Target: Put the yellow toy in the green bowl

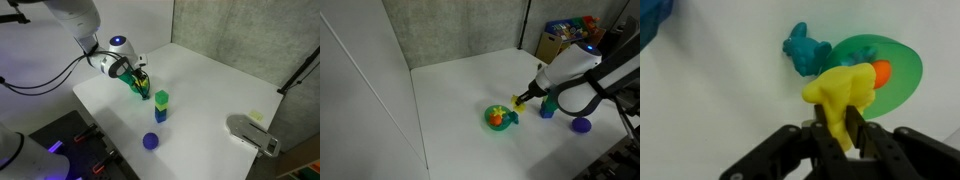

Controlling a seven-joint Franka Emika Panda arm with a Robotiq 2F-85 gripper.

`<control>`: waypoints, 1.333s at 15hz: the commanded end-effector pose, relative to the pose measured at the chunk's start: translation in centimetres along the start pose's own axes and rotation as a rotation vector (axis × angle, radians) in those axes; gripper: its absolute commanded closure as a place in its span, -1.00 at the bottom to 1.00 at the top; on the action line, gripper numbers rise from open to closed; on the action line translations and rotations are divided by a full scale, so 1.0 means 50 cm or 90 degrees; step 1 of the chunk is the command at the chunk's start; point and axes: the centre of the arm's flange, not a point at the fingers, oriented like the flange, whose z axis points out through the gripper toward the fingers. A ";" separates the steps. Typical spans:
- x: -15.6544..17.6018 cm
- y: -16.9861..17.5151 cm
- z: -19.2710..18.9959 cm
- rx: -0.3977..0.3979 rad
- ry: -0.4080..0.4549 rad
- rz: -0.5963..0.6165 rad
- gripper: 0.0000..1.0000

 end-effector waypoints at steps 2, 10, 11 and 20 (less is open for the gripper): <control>0.060 -0.081 0.032 0.003 -0.003 -0.007 0.84; 0.055 -0.073 0.020 0.022 -0.124 0.025 -0.94; 0.048 -0.060 0.013 0.030 -0.145 0.031 -1.00; 0.039 0.112 -0.174 0.025 -0.225 0.112 -1.00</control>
